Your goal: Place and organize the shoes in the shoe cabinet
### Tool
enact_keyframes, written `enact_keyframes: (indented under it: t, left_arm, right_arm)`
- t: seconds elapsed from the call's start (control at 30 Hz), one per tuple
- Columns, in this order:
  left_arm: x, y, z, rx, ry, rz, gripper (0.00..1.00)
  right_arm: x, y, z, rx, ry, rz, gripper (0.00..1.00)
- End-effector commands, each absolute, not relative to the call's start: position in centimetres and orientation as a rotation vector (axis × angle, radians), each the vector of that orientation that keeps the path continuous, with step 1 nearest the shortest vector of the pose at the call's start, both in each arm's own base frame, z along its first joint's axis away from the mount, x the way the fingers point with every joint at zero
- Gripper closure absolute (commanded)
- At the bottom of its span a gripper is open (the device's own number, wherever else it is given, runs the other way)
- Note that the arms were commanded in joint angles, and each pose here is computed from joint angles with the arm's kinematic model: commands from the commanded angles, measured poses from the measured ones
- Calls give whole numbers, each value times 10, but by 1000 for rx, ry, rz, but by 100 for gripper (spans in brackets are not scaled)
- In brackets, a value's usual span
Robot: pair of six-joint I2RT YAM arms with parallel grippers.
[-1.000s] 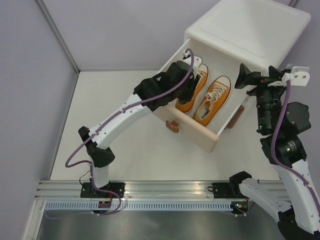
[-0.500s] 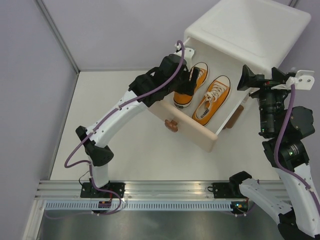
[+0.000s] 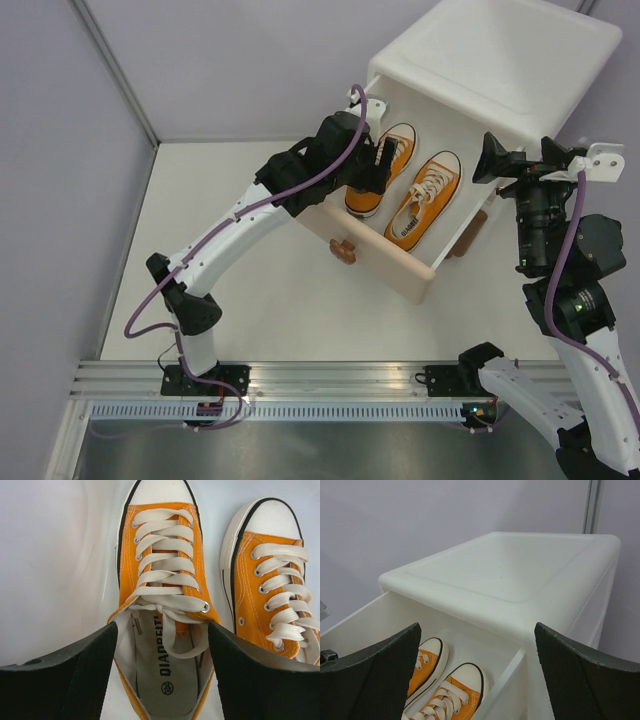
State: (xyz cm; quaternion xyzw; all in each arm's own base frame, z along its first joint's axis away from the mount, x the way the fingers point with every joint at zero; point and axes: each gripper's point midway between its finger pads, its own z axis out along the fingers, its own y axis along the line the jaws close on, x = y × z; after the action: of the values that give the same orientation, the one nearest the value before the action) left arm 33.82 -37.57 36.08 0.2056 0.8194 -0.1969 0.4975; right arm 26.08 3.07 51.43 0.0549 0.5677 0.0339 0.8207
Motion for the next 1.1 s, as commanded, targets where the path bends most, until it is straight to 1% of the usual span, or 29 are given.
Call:
enact_keyframes:
  t: [0.0, 0.17, 0.37, 0.67, 0.93, 1.03, 1.07]
  left_arm:
    - [350, -358, 395, 442, 1872, -442, 19]
    - [344, -356, 402, 490, 1849, -451, 11]
    - [333, -359, 409, 534, 1834, -510, 7]
    - [331, -363, 421, 503, 1815, -562, 7]
    - [348, -384, 438, 463, 1752, -601, 7]
    - [359, -396, 431, 462, 1745, -600, 9]
    - [362, -401, 426, 467, 1750, -598, 12]
  right_arm:
    - [256, 29, 522, 118, 1178, 73, 2]
    - [256, 30, 522, 117, 1176, 80, 2]
    - [257, 32, 521, 113, 1181, 90, 2]
    - [255, 31, 524, 113, 1175, 89, 2]
    - [254, 31, 523, 107, 1175, 89, 2]
    - [254, 32, 521, 106, 1177, 94, 2]
    - [254, 33, 520, 102, 1180, 96, 2]
